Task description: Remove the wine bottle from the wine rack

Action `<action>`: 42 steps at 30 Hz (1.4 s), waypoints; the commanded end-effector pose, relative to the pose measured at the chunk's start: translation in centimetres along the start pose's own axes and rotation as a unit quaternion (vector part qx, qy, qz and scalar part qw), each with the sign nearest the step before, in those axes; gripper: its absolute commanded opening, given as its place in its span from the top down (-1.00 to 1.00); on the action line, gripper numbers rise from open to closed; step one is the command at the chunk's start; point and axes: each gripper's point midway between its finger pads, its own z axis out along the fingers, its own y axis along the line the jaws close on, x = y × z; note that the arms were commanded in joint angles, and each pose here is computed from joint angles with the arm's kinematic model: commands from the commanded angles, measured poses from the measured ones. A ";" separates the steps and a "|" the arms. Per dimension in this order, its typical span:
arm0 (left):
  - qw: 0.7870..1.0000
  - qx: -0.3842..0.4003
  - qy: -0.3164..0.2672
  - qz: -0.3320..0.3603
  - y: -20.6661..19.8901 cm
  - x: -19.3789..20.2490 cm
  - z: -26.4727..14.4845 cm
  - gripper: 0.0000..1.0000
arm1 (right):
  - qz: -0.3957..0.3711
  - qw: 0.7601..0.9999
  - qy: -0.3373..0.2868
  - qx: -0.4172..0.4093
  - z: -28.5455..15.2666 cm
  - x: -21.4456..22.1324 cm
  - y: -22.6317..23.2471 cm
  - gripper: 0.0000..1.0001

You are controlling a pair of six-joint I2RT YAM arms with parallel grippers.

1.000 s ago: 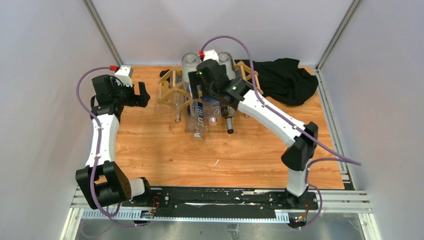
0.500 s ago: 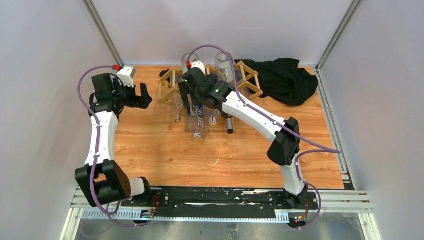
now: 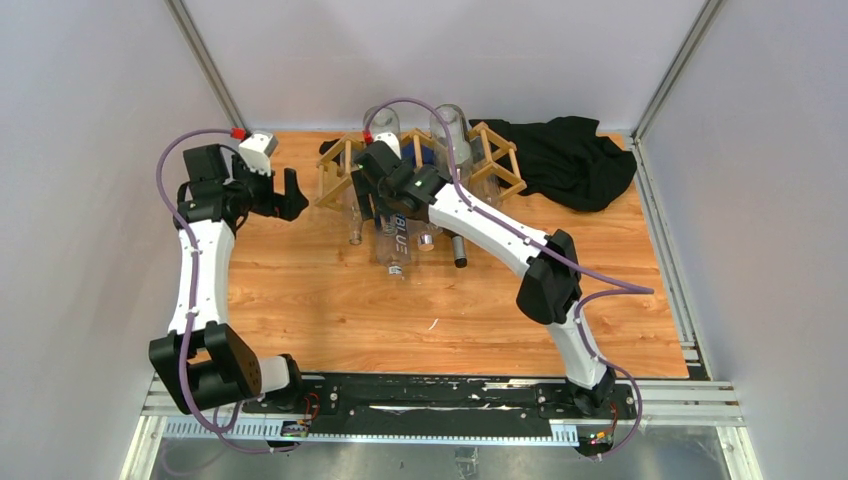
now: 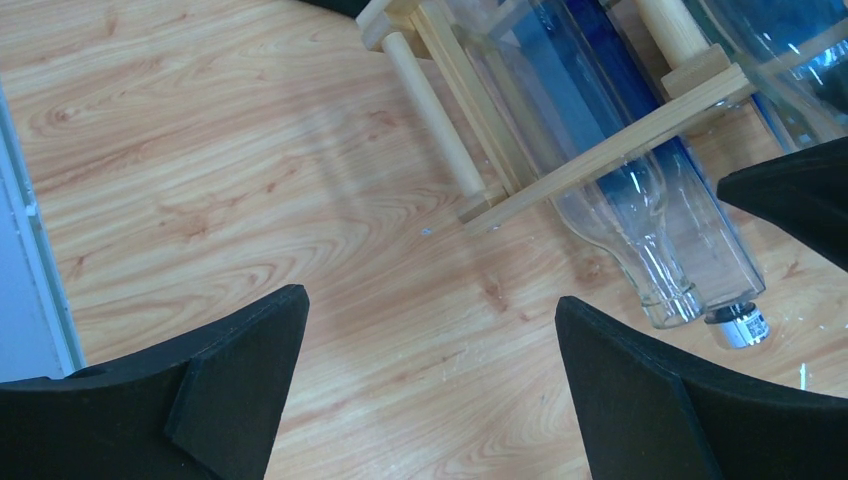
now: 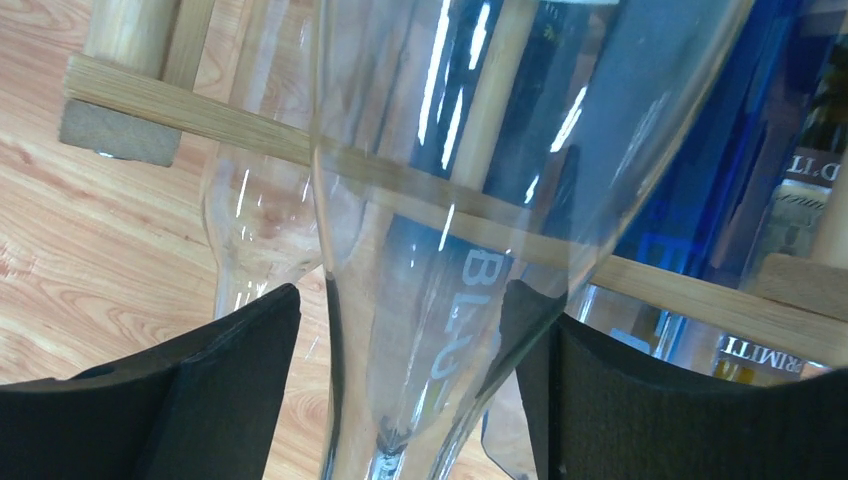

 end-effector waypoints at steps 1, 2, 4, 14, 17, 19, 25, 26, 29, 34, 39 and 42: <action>1.000 0.013 -0.001 0.023 -1.0 -0.8 -0.6 -1.00 | 0.014 1.000 0.005 -0.011 -0.2 0.2 1.2 -0.55; 1.000 0.014 0.000 0.026 -1.2 -0.8 -0.6 -1.00 | 0.016 1.000 0.004 -0.012 -0.2 0.2 1.3 -0.51; 0.999 0.018 0.002 0.030 -1.6 -0.8 -0.5 -1.00 | 0.020 1.000 0.004 -0.012 -0.2 0.3 1.3 -0.42; 0.994 0.060 0.022 0.085 -4.7 -0.1 -0.7 -1.00 | 0.040 0.999 -0.012 -0.016 -1.2 -0.3 1.0 0.23; 0.992 0.075 0.033 0.097 -5.5 0.1 -0.7 -1.00 | 0.045 0.998 -0.023 -0.027 -2.1 -1.0 1.1 0.85; 0.990 0.085 0.046 0.105 -5.9 0.4 -0.7 -1.00 | 0.047 0.998 -0.029 -0.032 -2.7 -1.5 1.0 1.00; 0.985 0.093 0.041 0.139 -6.6 -0.2 -1.4 -1.00 | 0.053 0.995 -0.053 -0.069 -5.1 -2.7 1.4 1.00; 0.984 0.094 0.039 0.147 -6.7 -0.3 -1.5 -1.00 | 0.055 0.994 -0.058 -0.079 -5.6 -2.9 1.6 1.00; 0.980 0.094 0.038 0.172 -6.7 -0.6 -1.8 -1.00 | 0.063 0.989 -0.073 -0.111 -7.5 -3.8 2.2 1.00; 0.972 0.094 0.032 0.214 -6.5 -1.5 -2.2 -1.00 | 0.070 0.982 -0.088 -0.154 -10.6 -4.5 2.6 1.00; 0.961 0.114 0.006 0.251 -7.2 -3.0 -2.3 -1.00 | 0.079 0.973 -0.106 -0.187 -13.6 -5.1 2.6 1.00; 0.952 0.123 -0.013 0.280 -7.9 -4.0 -2.7 -1.00 | 0.083 0.967 -0.114 -0.210 -15.8 -5.5 2.6 1.00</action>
